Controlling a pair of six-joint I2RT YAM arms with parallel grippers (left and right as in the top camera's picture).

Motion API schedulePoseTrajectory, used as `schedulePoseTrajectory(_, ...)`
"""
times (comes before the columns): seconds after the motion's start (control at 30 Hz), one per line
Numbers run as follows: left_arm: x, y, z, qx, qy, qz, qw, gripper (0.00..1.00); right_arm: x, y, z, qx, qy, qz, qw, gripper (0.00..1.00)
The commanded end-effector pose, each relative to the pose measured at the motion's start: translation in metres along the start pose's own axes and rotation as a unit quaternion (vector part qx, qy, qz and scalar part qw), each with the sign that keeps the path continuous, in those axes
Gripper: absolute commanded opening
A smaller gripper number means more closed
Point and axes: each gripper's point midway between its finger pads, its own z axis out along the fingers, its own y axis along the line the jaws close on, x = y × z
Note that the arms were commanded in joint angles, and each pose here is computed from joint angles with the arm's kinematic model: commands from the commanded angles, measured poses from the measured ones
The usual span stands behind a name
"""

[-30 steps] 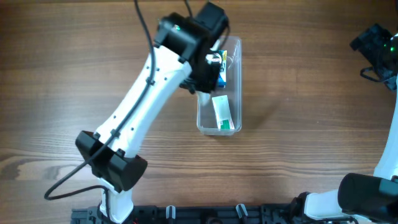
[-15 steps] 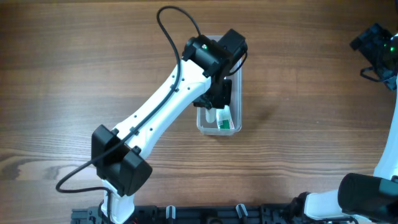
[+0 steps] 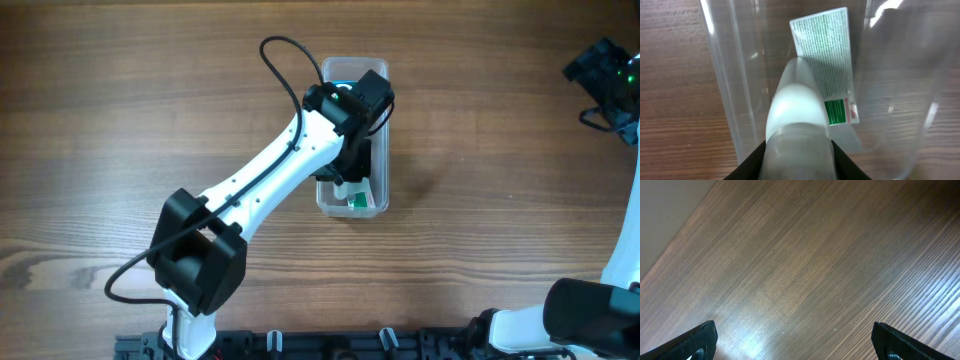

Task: Pack container
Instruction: 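Lift the dropper bottle and carry it over the container, then lower the dropper bottle into the container beside the tube box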

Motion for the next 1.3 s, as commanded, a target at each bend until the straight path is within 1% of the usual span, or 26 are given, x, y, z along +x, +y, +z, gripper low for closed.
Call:
schedulePoseTrajectory(0.0,-0.004,0.011,-0.001,-0.02,-0.014,-0.022,0.999,0.34,0.0,0.0,0.002,0.004,-0.001,0.005,1.0,1.0)
schedulePoseTrajectory(0.17,-0.006,0.013,-0.001,-0.02,-0.014,-0.027,0.999,0.34,0.0,0.0,0.002,0.004,-0.001,0.005,1.0,1.0)
schedulePoseTrajectory(0.53,-0.009,0.01,-0.001,-0.014,-0.022,-0.026,0.999,0.38,0.0,0.0,0.002,0.004,-0.001,0.005,1.0,1.0)
schedulePoseTrajectory(0.57,-0.01,0.01,-0.001,-0.014,-0.023,-0.026,0.999,0.39,0.0,0.0,0.002,0.004,0.0,0.005,1.0,1.0)
schedulePoseTrajectory(0.63,-0.01,0.01,-0.001,-0.014,-0.023,-0.026,0.999,0.43,0.0,0.0,0.002,0.004,-0.001,0.005,1.0,1.0)
schedulePoseTrajectory(0.83,-0.01,0.01,-0.001,-0.014,-0.023,-0.021,0.999,0.45,0.0,0.0,0.002,0.004,-0.001,0.005,1.0,1.0)
schedulePoseTrajectory(0.9,-0.016,0.012,-0.003,-0.021,-0.037,-0.02,0.999,0.5,0.0,0.0,0.002,0.004,-0.001,0.005,1.0,1.0)
schedulePoseTrajectory(0.93,-0.02,0.012,-0.006,-0.018,-0.042,-0.01,0.999,0.51,0.0,0.0,0.002,0.004,0.0,0.005,1.0,1.0)
schedulePoseTrajectory(1.03,-0.043,0.008,-0.036,0.005,-0.079,0.002,0.997,0.54,0.0,0.0,0.002,0.004,0.0,0.005,1.0,1.0)
schedulePoseTrajectory(1.13,-0.062,0.003,-0.081,0.034,-0.13,0.007,0.991,0.6,0.0,0.0,0.002,0.004,-0.001,0.005,1.0,1.0)
schedulePoseTrajectory(1.2,-0.066,0.004,-0.112,0.052,-0.158,0.003,0.986,0.61,0.0,0.0,0.002,0.004,0.0,0.005,1.0,1.0)
schedulePoseTrajectory(1.27,-0.058,0.009,-0.135,0.057,-0.167,0.008,0.984,0.63,0.0,0.0,0.002,0.004,0.0,0.005,1.0,1.0)
